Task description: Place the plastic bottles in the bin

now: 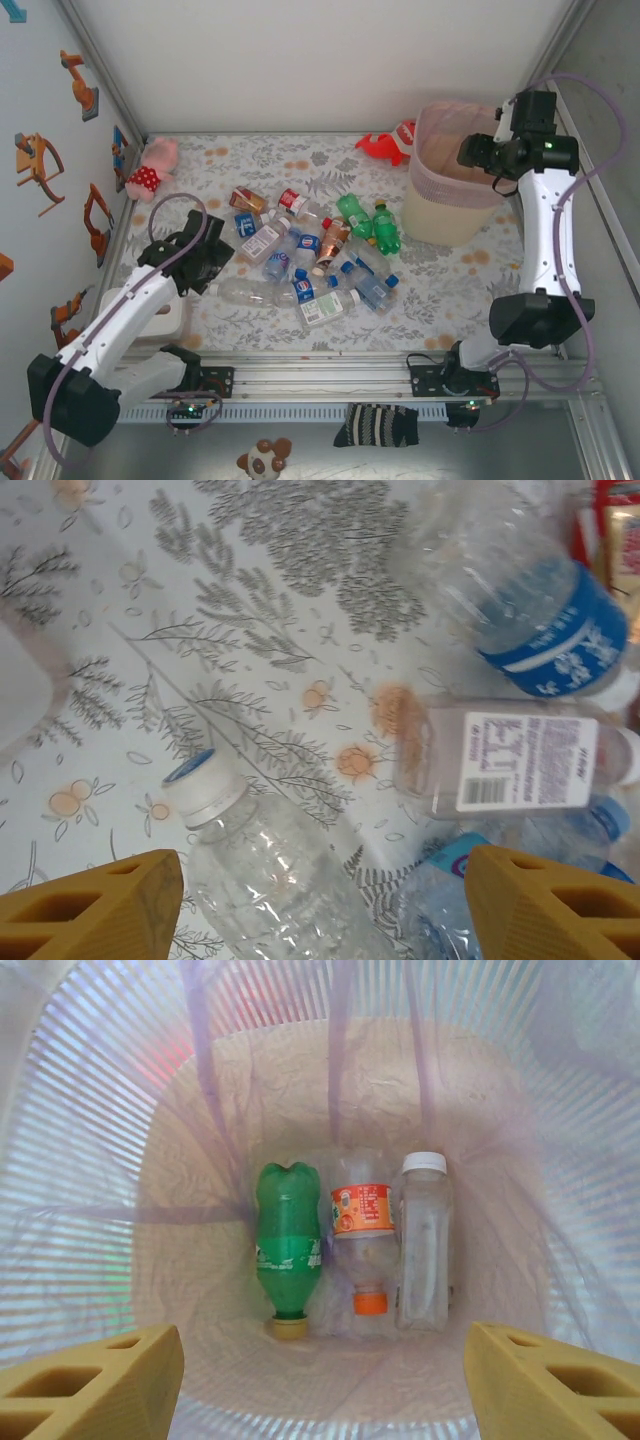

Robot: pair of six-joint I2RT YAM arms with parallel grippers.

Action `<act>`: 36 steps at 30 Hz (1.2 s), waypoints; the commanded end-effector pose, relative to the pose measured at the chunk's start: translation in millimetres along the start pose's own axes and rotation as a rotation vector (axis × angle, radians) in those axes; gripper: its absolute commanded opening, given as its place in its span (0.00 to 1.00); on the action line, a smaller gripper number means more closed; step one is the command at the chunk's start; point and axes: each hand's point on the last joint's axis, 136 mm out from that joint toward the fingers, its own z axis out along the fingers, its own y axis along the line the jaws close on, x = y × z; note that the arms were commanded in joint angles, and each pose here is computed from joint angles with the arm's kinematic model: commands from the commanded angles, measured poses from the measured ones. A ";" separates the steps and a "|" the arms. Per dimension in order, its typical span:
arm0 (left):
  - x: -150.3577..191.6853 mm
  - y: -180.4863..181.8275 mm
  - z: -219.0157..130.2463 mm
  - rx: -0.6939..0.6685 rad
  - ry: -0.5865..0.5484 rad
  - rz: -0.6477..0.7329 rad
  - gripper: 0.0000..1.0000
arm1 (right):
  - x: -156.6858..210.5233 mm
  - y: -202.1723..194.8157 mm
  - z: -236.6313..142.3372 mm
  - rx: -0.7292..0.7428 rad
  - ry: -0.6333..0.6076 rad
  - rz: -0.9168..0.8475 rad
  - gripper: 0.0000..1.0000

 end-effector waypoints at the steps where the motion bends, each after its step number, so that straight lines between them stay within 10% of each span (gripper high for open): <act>1: 10.0 25.4 11.7 -0.096 0.075 -0.110 0.72 | -1.1 4.1 -8.2 -0.024 -0.021 0.011 0.73; 36: 16.2 32.9 85.8 -0.267 0.219 -0.300 0.57 | 8.0 7.7 -24.4 -0.046 -0.037 0.003 0.73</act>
